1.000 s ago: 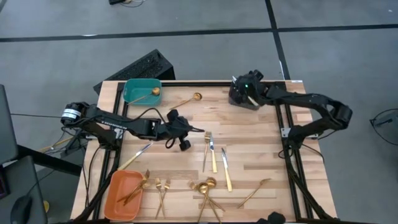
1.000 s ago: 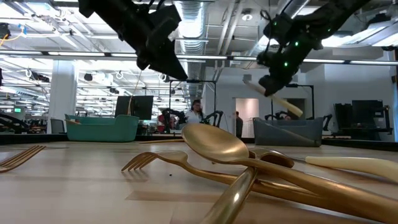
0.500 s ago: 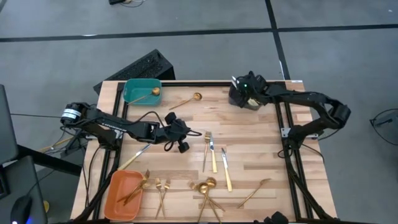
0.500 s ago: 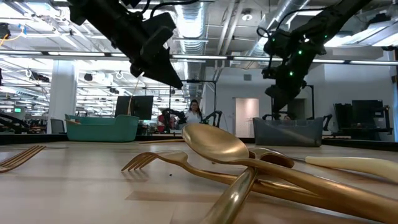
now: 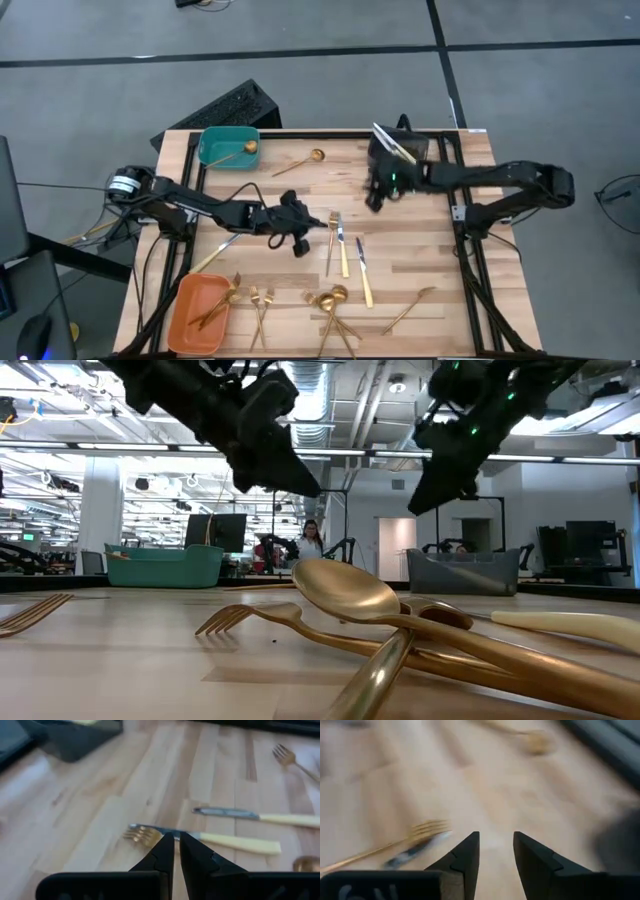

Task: Sort silverware by color (type)
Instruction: Put the fork into the orange bin, then put the top spoon into the green bin

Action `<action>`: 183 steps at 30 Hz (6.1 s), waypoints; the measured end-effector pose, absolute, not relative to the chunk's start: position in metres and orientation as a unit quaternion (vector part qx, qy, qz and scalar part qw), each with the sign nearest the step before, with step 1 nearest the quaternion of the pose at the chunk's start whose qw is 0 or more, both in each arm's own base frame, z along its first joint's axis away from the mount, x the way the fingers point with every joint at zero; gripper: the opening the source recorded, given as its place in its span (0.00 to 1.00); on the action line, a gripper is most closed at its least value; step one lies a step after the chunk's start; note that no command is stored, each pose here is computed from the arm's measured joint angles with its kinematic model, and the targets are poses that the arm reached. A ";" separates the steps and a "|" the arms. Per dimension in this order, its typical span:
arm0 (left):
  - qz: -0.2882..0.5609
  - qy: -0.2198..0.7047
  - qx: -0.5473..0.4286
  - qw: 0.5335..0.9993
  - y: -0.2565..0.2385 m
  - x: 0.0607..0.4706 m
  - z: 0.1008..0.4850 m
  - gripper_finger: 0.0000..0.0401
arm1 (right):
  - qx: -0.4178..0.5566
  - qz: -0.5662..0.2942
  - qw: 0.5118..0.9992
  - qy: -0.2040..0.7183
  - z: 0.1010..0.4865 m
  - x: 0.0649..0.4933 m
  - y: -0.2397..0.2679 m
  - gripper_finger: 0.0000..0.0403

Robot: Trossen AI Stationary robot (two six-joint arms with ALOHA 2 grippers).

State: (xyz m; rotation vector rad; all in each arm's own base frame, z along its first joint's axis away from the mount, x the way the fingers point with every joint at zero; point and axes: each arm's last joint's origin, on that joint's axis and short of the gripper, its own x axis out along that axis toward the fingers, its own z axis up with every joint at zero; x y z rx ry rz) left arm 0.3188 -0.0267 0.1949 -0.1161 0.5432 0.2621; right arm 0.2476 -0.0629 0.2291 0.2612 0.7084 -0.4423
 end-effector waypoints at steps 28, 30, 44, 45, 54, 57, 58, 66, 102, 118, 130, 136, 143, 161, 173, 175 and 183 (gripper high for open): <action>0.197 0.277 -0.134 0.931 -0.037 0.375 0.121 0.34 | 0.079 -0.290 0.884 0.358 0.221 0.236 0.058 0.33; 0.214 0.293 -0.148 0.920 -0.035 0.383 0.118 0.37 | 0.080 -0.301 0.884 0.349 0.228 0.226 0.061 0.33; 0.292 0.356 -0.106 0.881 -0.026 0.391 0.114 0.26 | 0.065 -0.313 0.889 0.328 0.226 0.209 0.085 0.33; 0.292 0.358 -0.107 0.881 -0.025 0.391 0.111 0.24 | 0.066 -0.313 0.889 0.326 0.227 0.208 0.085 0.33; 0.276 0.360 -0.125 0.882 -0.020 0.394 0.107 0.15 | 0.071 -0.315 0.888 0.328 0.226 0.206 0.087 0.33; 0.277 0.361 -0.117 0.883 -0.020 0.392 0.114 0.18 | 0.078 -0.323 0.884 0.329 0.226 0.204 0.086 0.33; 0.275 0.358 -0.116 0.885 -0.020 0.391 0.118 0.20 | 0.081 -0.326 0.884 0.325 0.226 0.204 0.087 0.33; 0.250 0.302 -0.134 0.910 -0.024 0.401 0.129 0.40 | 0.109 -0.344 0.889 0.283 0.227 0.200 0.093 0.33; 0.271 0.346 0.013 0.898 -0.118 0.285 0.239 0.01 | 0.094 -0.371 0.905 0.188 0.204 0.227 0.118 0.33; 0.241 0.208 -0.156 0.935 -0.201 0.127 0.243 0.02 | 0.114 -0.359 0.907 0.189 0.202 0.228 0.122 0.33; 0.278 0.226 -0.083 0.930 -0.211 0.112 0.173 0.02 | 0.128 -0.354 0.908 0.185 0.204 0.230 0.122 0.33; 0.280 0.222 -0.114 0.927 -0.211 0.102 0.166 0.04 | 0.145 -0.359 0.905 0.177 0.205 0.234 0.119 0.33; 0.254 0.225 -0.134 0.931 -0.224 0.097 0.175 0.12 | 0.155 -0.359 0.904 0.174 0.206 0.237 0.117 0.36; 0.245 0.143 -0.036 0.958 -0.206 0.114 0.201 0.31 | 0.213 -0.119 0.876 0.417 0.219 0.210 0.132 0.41; 0.262 0.193 0.002 0.945 -0.195 0.166 0.213 0.30 | 0.172 -0.053 0.784 0.594 0.177 0.179 0.178 0.36; 0.254 0.224 0.014 0.941 -0.192 0.181 0.214 0.30 | 0.153 -0.046 0.782 0.603 0.171 0.176 0.184 0.36; 0.186 0.291 0.037 0.938 -0.170 0.238 0.221 0.30 | 0.092 -0.015 0.761 0.643 0.151 0.164 0.201 0.36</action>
